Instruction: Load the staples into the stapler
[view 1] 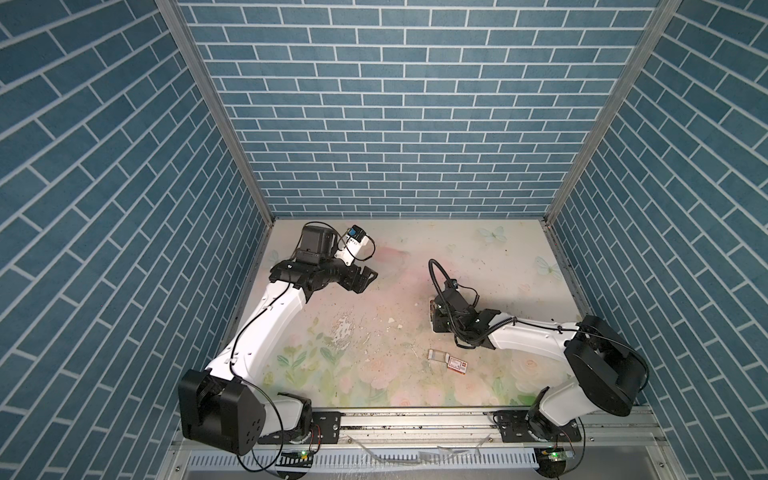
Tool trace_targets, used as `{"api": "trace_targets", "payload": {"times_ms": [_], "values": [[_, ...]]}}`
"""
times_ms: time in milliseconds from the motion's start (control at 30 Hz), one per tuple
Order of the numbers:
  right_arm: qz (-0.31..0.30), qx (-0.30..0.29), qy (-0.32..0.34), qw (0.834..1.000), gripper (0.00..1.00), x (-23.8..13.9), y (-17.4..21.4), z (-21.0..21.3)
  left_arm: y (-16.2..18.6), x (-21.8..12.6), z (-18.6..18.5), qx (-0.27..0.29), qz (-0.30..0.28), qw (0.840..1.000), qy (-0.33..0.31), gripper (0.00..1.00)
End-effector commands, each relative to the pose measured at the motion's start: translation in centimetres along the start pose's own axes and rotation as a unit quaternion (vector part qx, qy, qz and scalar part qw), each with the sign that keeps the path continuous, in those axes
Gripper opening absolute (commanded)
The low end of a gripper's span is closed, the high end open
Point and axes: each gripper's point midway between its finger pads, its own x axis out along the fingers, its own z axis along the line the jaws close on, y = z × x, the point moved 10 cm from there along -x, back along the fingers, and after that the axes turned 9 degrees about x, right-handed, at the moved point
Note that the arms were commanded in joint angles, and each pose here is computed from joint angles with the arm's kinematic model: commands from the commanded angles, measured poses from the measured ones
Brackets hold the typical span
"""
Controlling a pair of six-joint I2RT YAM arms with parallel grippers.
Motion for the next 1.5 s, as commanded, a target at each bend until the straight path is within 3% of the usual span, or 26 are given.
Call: {"api": "trace_targets", "payload": {"times_ms": [0,1000,1233,1467], "values": [[0.013,-0.001,0.013,1.000,0.29,-0.2,0.6,-0.7,0.2,-0.2,0.0,-0.003,-0.001,1.000,-0.001,0.90],[0.048,0.004,0.026,0.999,0.28,1.1,2.9,-1.9,0.2,-0.2,0.0,-0.003,-0.002,1.000,-0.002,0.90],[0.013,-0.001,0.008,1.000,0.28,-0.4,1.2,-0.9,0.2,-0.3,0.0,-0.002,-0.003,1.000,-0.003,0.90],[-0.026,-0.004,0.001,1.000,0.29,-4.7,-1.4,-0.1,-0.2,-0.5,0.0,-0.002,-0.009,1.000,-0.003,0.90]]}}
